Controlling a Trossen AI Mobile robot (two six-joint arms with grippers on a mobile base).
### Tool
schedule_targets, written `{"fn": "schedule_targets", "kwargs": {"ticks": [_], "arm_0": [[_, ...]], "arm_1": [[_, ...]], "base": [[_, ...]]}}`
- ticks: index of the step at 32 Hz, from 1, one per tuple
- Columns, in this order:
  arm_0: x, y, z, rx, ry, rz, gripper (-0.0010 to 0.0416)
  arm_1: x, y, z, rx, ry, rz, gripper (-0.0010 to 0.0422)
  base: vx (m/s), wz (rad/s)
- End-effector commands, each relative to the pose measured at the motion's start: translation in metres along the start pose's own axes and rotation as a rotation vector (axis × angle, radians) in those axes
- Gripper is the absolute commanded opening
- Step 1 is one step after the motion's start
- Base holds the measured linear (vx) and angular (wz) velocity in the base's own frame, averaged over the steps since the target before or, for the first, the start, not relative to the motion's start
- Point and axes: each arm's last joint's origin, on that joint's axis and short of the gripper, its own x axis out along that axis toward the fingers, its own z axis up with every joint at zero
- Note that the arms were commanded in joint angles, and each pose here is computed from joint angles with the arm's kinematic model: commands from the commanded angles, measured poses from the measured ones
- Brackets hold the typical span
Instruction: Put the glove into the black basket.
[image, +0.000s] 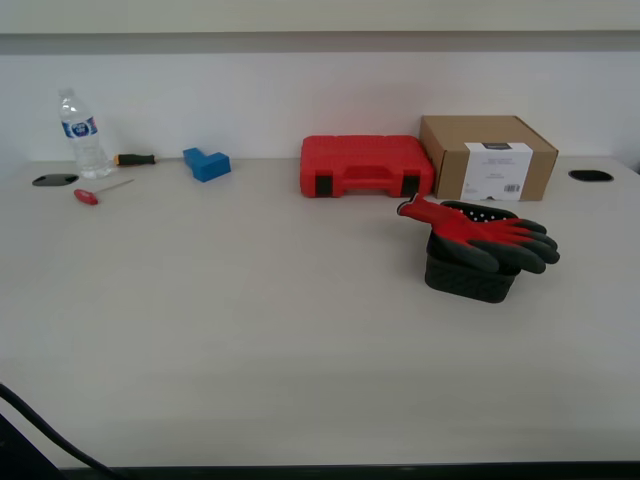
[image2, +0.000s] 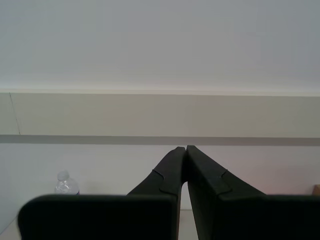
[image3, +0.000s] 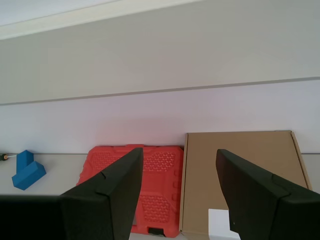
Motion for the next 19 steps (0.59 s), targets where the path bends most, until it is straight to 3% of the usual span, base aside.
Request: {"fn": "schedule_targets", "kwargs": {"ticks": [1,19], "arm_0": [[-0.0002,0.0005,0.0003,-0.002,-0.002,0.001,0.0205],[-0.0002,0.0005,0.0003,-0.002,-0.002,0.001,0.02]], "arm_1": [[0.0001,0.0,0.0003,0.0,-0.003,0.0,0.0],[0.0001,-0.0001,0.0003,0.0,-0.003,0.0,0.0]], "base": [[0.0,0.0],[0.0,0.0]]}}
